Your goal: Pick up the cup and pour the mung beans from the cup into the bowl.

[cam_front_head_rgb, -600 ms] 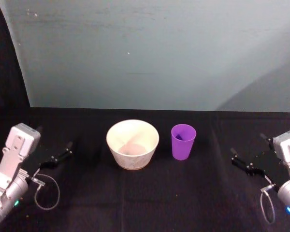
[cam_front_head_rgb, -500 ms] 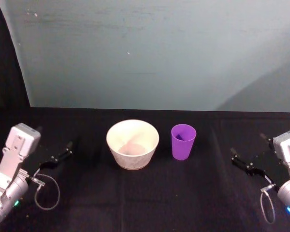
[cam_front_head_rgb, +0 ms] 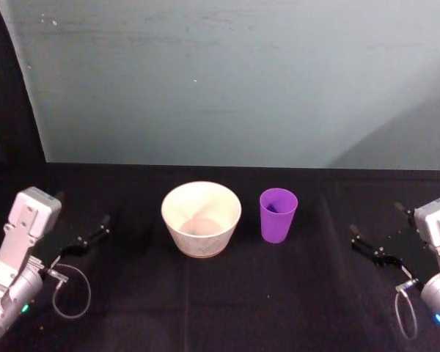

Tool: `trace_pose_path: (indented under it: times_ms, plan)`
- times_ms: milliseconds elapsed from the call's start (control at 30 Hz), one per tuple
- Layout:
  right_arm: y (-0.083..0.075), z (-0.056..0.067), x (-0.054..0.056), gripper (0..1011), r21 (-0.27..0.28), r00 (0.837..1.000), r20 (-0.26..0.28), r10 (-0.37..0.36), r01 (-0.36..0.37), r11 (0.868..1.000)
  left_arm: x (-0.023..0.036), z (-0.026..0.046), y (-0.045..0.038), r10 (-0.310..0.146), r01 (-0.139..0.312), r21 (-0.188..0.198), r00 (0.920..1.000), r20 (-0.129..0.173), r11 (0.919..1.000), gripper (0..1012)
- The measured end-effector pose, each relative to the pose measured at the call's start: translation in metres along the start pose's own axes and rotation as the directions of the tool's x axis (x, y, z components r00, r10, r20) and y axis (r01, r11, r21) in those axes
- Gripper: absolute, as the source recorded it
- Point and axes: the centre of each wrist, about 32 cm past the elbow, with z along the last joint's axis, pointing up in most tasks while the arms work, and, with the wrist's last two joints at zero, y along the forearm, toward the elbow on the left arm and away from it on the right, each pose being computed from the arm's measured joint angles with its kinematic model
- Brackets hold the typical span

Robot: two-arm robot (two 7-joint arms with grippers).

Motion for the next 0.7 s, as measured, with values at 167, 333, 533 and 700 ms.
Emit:
trace_pose_path:
  times_ms: [167,333,533,700]
  plan:
    - [0.0,0.0,0.0,1002,0.0,1.0,0.0,0.0,0.0,1.0,0.0,0.0,0.0,0.0,0.0,0.0,1.0,0.0,1.0,1011]
    - [0.0,0.0,0.0,1002,0.0,1.0,0.0,0.0,0.0,1.0,0.0,0.0,0.0,0.0,0.0,0.0,1.0,0.0,1.0,1011]
    - [0.0,0.0,0.0,1003,0.0,1.0,0.0,0.0,0.0,1.0,0.0,0.0,0.0,0.0,0.0,0.0,1.0,0.0,1.0,1011]
    - [0.0,0.0,0.0,1003,0.0,1.0,0.0,0.0,0.0,1.0,0.0,0.0,0.0,0.0,0.0,0.0,1.0,0.0,1.0,1011]
